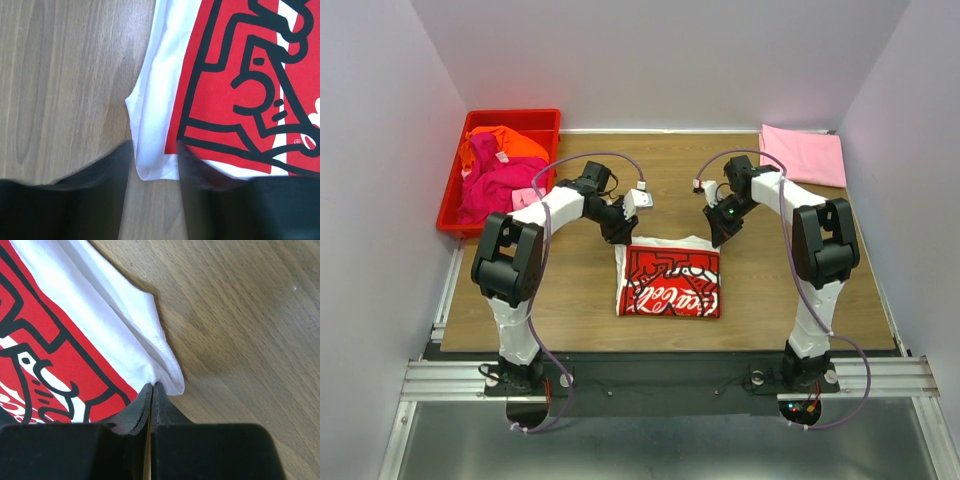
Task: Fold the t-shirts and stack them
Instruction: Fold the tshirt
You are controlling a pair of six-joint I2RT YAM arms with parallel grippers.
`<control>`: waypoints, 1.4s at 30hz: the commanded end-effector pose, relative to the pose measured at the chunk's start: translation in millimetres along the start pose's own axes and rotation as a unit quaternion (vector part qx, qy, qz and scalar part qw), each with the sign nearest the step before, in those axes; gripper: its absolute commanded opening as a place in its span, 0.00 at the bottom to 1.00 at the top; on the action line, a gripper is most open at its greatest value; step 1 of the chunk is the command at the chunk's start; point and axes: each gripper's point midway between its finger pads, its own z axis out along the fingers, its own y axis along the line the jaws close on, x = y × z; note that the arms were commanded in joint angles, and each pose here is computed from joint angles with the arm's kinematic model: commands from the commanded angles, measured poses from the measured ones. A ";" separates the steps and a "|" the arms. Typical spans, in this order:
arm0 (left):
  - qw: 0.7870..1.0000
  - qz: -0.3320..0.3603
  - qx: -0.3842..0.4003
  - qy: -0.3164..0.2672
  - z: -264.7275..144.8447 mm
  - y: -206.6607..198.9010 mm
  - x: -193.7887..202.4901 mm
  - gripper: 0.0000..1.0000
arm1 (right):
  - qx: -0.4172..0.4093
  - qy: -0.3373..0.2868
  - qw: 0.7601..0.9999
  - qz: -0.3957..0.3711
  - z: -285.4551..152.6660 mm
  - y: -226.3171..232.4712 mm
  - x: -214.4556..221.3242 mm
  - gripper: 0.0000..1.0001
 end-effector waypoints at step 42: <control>0.987 -0.092 -0.125 0.036 -20.3 95.7 41.2 0.07 | 0.118 -0.136 0.981 0.066 -3.2 -72.9 -104.7 0.15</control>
